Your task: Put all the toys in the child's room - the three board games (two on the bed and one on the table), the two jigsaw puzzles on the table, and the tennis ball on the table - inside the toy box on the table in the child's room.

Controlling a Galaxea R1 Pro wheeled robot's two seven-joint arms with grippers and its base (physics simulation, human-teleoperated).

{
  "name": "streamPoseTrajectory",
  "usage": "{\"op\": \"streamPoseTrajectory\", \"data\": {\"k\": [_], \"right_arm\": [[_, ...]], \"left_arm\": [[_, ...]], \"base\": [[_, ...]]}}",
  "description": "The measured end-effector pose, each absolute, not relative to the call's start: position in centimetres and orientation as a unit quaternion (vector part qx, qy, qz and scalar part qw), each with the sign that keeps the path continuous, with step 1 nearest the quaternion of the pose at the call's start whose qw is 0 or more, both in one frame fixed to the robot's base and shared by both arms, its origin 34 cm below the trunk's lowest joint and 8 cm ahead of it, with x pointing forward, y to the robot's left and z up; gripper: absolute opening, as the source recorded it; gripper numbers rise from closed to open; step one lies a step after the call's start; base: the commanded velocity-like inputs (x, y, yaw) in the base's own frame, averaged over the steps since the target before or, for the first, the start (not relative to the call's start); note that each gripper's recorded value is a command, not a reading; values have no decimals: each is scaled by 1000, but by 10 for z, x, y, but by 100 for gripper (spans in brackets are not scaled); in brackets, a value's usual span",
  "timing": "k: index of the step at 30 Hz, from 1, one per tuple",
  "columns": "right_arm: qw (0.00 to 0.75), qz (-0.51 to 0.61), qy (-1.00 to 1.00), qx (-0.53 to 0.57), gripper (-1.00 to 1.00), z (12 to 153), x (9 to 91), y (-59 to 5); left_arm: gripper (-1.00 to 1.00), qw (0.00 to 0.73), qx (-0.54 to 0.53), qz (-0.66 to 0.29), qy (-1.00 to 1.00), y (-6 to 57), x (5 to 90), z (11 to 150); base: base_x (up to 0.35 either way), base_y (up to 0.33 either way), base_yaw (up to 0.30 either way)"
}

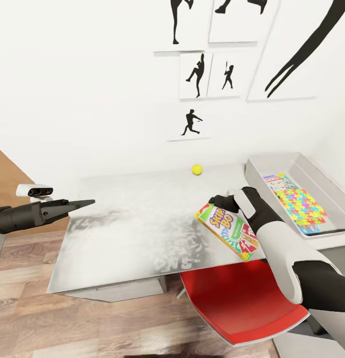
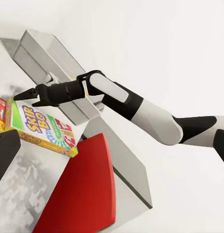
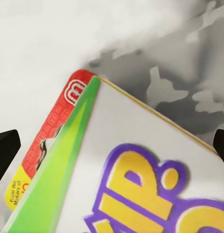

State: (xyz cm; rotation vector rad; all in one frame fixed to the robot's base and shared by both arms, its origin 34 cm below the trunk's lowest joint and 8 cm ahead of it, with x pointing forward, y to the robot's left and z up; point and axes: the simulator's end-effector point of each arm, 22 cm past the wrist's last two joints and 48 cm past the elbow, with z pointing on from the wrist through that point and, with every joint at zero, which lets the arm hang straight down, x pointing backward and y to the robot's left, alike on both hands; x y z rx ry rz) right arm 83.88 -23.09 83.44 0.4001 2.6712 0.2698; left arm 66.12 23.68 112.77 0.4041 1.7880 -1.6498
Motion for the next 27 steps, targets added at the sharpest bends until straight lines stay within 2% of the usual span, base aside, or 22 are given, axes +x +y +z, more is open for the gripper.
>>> {"op": "streamPoseTrajectory", "data": {"k": [27], "right_arm": [[204,97,963,146,100,825,836,-232]], "left_arm": [[100,328,151,-633,685,236,663,1121]], "base": [[-1,1,0]]}}
